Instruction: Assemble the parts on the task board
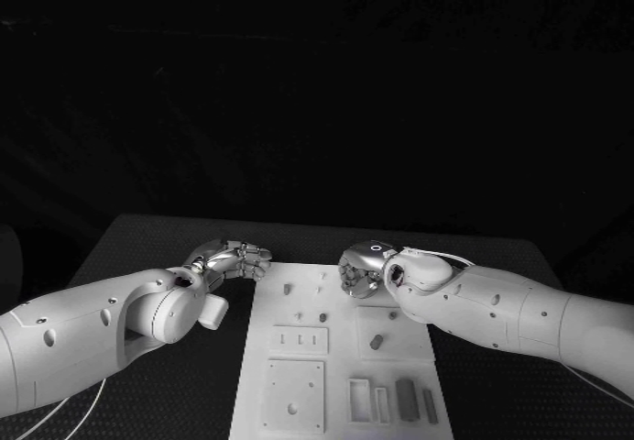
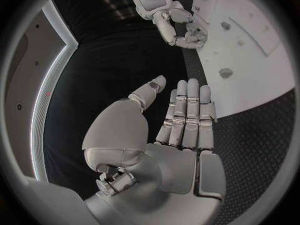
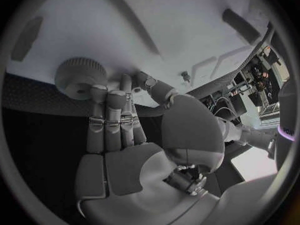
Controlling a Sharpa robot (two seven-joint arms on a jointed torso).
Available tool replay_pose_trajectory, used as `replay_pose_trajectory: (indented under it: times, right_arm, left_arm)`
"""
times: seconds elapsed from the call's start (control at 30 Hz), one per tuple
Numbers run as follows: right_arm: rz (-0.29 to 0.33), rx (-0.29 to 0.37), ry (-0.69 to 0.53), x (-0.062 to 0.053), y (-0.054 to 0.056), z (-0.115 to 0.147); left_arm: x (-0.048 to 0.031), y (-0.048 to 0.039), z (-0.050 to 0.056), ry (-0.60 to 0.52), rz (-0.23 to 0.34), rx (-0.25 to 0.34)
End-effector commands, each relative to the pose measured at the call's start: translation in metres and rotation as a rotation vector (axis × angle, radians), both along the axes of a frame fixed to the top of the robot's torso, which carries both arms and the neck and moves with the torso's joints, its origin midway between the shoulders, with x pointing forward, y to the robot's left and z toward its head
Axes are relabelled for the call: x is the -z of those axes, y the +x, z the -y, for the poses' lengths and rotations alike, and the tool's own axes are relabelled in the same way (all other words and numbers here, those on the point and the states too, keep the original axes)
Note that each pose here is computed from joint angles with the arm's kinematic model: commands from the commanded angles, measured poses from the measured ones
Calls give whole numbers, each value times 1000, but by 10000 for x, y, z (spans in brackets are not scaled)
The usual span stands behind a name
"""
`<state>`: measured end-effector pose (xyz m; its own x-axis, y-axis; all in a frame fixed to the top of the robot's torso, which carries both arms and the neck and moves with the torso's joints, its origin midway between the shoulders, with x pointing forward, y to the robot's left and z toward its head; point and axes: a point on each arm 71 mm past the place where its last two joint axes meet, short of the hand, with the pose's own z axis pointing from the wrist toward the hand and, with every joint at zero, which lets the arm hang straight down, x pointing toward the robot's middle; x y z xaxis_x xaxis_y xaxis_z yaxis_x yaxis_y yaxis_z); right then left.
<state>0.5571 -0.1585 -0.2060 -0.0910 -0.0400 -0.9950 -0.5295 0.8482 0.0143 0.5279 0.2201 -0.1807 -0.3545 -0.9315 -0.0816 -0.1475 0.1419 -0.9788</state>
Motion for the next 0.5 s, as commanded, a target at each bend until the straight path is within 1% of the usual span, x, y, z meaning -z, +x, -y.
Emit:
replay_pose_trajectory:
  times: [0.03,0.17,0.37,0.5]
  right_arm:
    - [-58,0,-59,276,-103,-15]
    - [-23,19,-36,243,-111,-27]
    - [12,39,-25,206,-138,-52]
    - [41,45,-22,175,-159,-103]
  left_arm:
    - [-8,-7,30,-6,9,17]
    - [-8,-6,29,-5,9,15]
    - [-8,-7,20,-5,9,13]
    - [-9,-7,19,-4,10,11]
